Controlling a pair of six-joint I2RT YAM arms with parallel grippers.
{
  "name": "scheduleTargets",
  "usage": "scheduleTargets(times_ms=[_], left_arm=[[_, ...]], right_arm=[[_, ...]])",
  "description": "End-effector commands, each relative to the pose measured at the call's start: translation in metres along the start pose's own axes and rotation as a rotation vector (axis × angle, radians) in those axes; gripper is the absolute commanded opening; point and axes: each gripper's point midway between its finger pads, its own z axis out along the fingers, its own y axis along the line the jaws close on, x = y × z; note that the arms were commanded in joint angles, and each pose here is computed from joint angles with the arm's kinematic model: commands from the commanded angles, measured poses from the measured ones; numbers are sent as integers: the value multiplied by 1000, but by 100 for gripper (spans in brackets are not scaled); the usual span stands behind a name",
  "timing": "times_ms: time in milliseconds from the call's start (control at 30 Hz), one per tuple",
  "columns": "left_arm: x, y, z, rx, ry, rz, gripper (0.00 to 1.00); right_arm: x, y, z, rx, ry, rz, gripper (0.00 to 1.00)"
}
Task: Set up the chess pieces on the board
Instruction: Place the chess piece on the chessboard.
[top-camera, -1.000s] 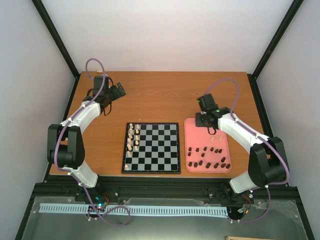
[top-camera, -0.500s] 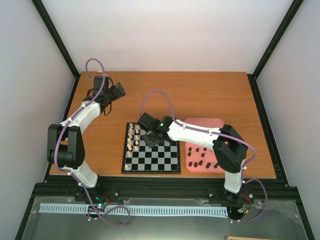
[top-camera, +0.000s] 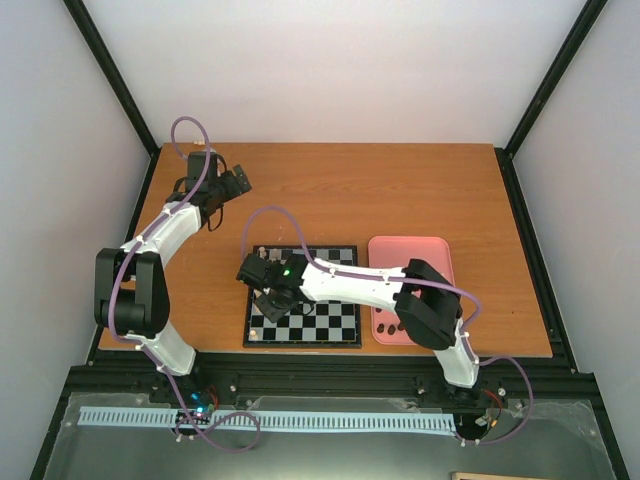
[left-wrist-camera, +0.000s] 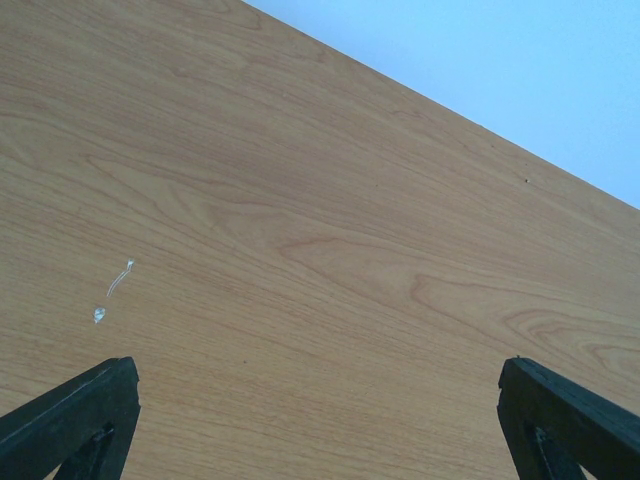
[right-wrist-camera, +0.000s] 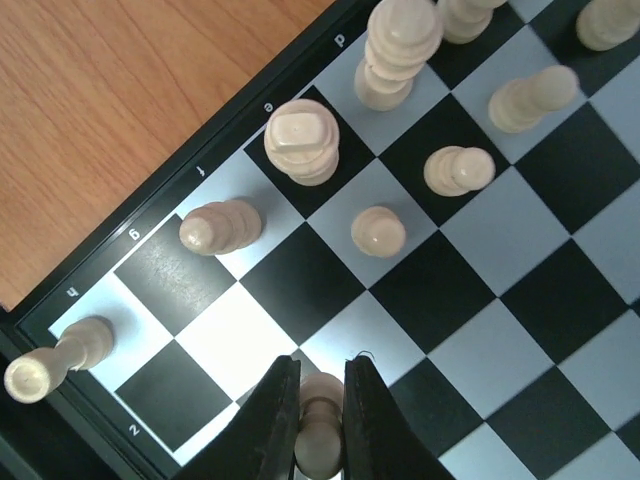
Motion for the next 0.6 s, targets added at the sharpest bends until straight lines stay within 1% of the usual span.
scheduleTargets(times_ms=[0, 133, 567], left_arm=[[-16, -8, -5, 22, -35, 3, 100], [-16, -8, -5, 25, -35, 2, 100], [-17, -8, -5, 21, -39, 5, 100]], right_arm=[[2, 12, 6, -3, 32, -28, 5], [2, 20, 11, -12, 41, -45, 5], [-4, 22, 25, 6, 45, -73, 6]])
